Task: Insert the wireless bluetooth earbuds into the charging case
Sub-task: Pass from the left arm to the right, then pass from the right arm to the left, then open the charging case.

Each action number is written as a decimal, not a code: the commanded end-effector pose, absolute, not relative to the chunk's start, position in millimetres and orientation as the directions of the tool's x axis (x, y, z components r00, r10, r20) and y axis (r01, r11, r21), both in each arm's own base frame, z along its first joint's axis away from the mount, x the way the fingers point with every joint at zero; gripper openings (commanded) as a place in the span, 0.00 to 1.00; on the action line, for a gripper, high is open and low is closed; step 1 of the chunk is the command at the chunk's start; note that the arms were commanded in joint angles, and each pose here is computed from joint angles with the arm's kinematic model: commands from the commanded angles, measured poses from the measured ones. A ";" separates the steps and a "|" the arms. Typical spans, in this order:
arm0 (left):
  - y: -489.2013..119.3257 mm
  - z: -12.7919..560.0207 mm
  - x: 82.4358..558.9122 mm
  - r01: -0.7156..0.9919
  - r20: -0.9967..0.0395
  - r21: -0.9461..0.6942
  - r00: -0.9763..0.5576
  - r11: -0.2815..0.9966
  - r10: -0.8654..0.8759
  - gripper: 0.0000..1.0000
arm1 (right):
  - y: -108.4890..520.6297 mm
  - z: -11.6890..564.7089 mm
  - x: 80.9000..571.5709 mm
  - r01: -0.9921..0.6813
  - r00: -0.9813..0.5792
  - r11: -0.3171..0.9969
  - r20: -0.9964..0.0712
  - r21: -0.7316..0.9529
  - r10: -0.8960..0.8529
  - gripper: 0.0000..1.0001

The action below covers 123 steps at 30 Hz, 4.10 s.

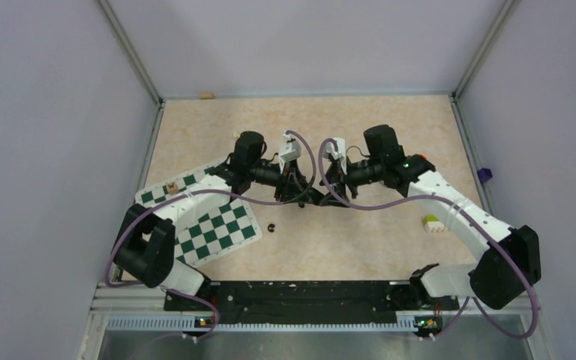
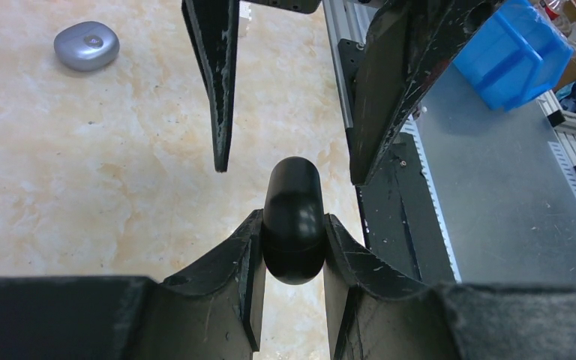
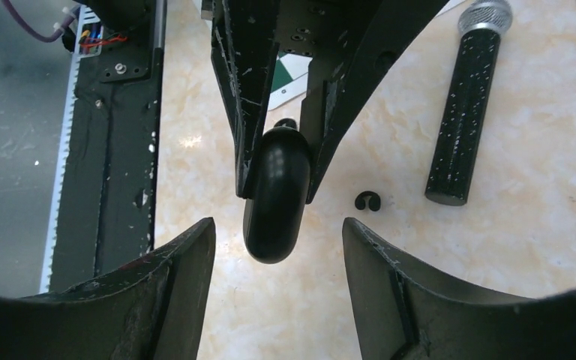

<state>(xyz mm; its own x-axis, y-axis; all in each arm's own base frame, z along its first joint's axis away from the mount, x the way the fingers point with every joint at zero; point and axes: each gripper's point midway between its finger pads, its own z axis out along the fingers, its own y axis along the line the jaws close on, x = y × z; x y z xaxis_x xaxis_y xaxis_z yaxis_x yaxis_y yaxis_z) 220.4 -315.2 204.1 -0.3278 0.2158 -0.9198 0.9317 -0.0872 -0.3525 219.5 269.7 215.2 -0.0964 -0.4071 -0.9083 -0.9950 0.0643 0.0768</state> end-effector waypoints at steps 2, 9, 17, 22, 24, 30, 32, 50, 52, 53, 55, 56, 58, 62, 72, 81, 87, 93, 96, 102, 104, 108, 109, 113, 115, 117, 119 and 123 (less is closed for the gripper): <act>-317.7 231.4 216.0 0.957 -0.958 -0.251 -0.224 -0.148 0.181 0.00 | 277.8 222.5 218.7 -0.993 -0.113 0.001 -0.915 0.122 -0.388 0.59; -318.5 231.7 215.6 0.957 -0.958 -0.248 -0.219 -0.149 0.183 0.00 | 279.8 213.6 220.2 -0.985 -0.151 -0.009 -0.899 0.170 -0.412 0.46; -318.9 229.5 215.9 0.959 -0.958 -0.244 -0.215 -0.145 0.189 0.00 | 279.7 217.6 221.9 -0.988 -0.140 -0.003 -0.902 0.155 -0.409 0.23; -319.2 230.1 216.4 0.959 -0.958 -0.243 -0.215 -0.145 0.188 0.21 | 278.9 225.8 220.7 -0.991 -0.121 -0.004 -0.909 0.133 -0.398 0.12; -319.0 232.0 214.5 0.958 -0.960 -0.240 -0.211 -0.157 0.185 0.40 | 278.3 230.9 221.1 -0.993 -0.109 0.001 -0.913 0.118 -0.393 0.11; -315.0 238.1 214.0 0.959 -0.964 -0.232 -0.204 -0.163 0.172 0.75 | 273.4 247.4 224.9 -0.998 -0.054 0.045 -0.929 0.041 -0.366 0.10; -314.5 239.6 213.5 0.959 -0.965 -0.231 -0.204 -0.165 0.165 0.77 | 271.4 252.9 227.3 -0.998 -0.044 0.067 -0.938 0.022 -0.343 0.10; -316.7 249.4 221.9 0.952 -0.957 -0.276 -0.259 -0.133 0.128 0.58 | 276.9 230.5 237.4 -0.991 -0.120 0.098 -0.938 0.092 -0.324 0.09; -316.7 250.4 222.3 0.951 -0.956 -0.280 -0.264 -0.133 0.125 0.55 | 276.8 229.6 237.9 -0.991 -0.120 0.100 -0.938 0.092 -0.324 0.09; -316.8 251.0 222.6 0.951 -0.957 -0.279 -0.264 -0.132 0.123 0.53 | 276.9 228.8 237.9 -0.990 -0.122 0.101 -0.938 0.094 -0.325 0.09; -316.5 250.9 223.4 0.951 -0.956 -0.282 -0.267 -0.128 0.122 0.49 | 276.7 227.9 238.2 -0.990 -0.124 0.102 -0.937 0.095 -0.326 0.09; -316.5 250.7 223.3 0.951 -0.956 -0.283 -0.268 -0.128 0.122 0.48 | 276.9 227.4 238.2 -0.990 -0.125 0.102 -0.937 0.097 -0.327 0.09; -316.0 251.0 224.5 0.951 -0.955 -0.284 -0.269 -0.122 0.120 0.47 | 277.0 225.5 238.3 -0.990 -0.129 0.102 -0.935 0.100 -0.330 0.09; -316.4 250.7 224.5 0.950 -0.955 -0.287 -0.273 -0.121 0.120 0.47 | 277.2 224.0 238.4 -0.990 -0.131 0.099 -0.934 0.103 -0.332 0.09; -317.2 248.2 227.0 0.951 -0.954 -0.288 -0.274 -0.112 0.121 0.27 | 278.7 223.8 235.6 -0.990 -0.131 0.089 -0.934 0.107 -0.333 0.09; -317.2 245.9 229.5 0.954 -0.955 -0.283 -0.271 -0.097 0.121 0.00 | 279.6 226.0 235.2 -0.990 -0.133 0.088 -0.932 0.110 -0.336 0.15; -316.2 244.5 224.9 0.952 -0.956 -0.281 -0.267 -0.120 0.126 0.00 | 276.4 240.3 238.9 -0.987 -0.149 0.103 -0.935 0.122 -0.321 0.58; -315.4 242.2 223.7 0.952 -0.956 -0.278 -0.262 -0.126 0.128 0.00 | 273.5 249.2 238.4 -0.985 -0.168 0.097 -0.941 0.145 -0.294 0.71; -315.3 240.7 223.3 0.952 -0.956 -0.279 -0.263 -0.124 0.131 0.00 | 274.5 255.4 243.7 -0.983 -0.169 0.122 -0.947 0.140 -0.272 0.73; -315.8 236.6 223.9 0.949 -0.952 -0.291 -0.275 -0.121 0.137 0.00 | 271.9 257.6 265.1 -0.962 -0.162 0.252 -0.961 0.103 -0.225 0.73; -316.2 235.1 223.9 0.948 -0.950 -0.295 -0.278 -0.122 0.140 0.00 | 271.1 257.7 269.9 -0.955 -0.162 0.280 -0.963 0.098 -0.217 0.73; -316.1 234.6 223.2 0.947 -0.950 -0.296 -0.279 -0.126 0.141 0.00 | 268.4 256.3 278.9 -0.941 -0.159 0.328 -0.963 0.081 -0.217 0.73; -315.8 235.1 223.1 0.947 -0.951 -0.294 -0.276 -0.127 0.140 0.00 | 267.1 257.1 281.3 -0.937 -0.153 0.341 -0.964 0.072 -0.217 0.73; -315.5 235.0 222.3 0.948 -0.952 -0.289 -0.271 -0.130 0.140 0.00 | 260.8 260.1 288.0 -0.925 -0.131 0.378 -0.966 0.039 -0.222 0.73; -315.3 234.6 221.7 0.948 -0.952 -0.290 -0.272 -0.131 0.141 0.00 | 257.1 263.9 288.4 -0.923 -0.119 0.385 -0.968 0.027 -0.219 0.73; -315.5 234.4 221.6 0.948 -0.952 -0.291 -0.272 -0.132 0.141 0.00 | 252.9 268.9 288.6 -0.920 -0.104 0.393 -0.971 0.012 -0.214 0.74; -315.4 235.4 221.2 0.948 -0.952 -0.289 -0.271 -0.136 0.140 0.00 | 248.1 272.1 289.4 -0.917 -0.099 0.398 -0.973 0.008 -0.207 0.74; -315.6 235.6 221.1 0.947 -0.952 -0.290 -0.272 -0.137 0.141 0.00 | 242.1 274.7 292.1 -0.911 -0.095 0.412 -0.974 0.003 -0.203 0.74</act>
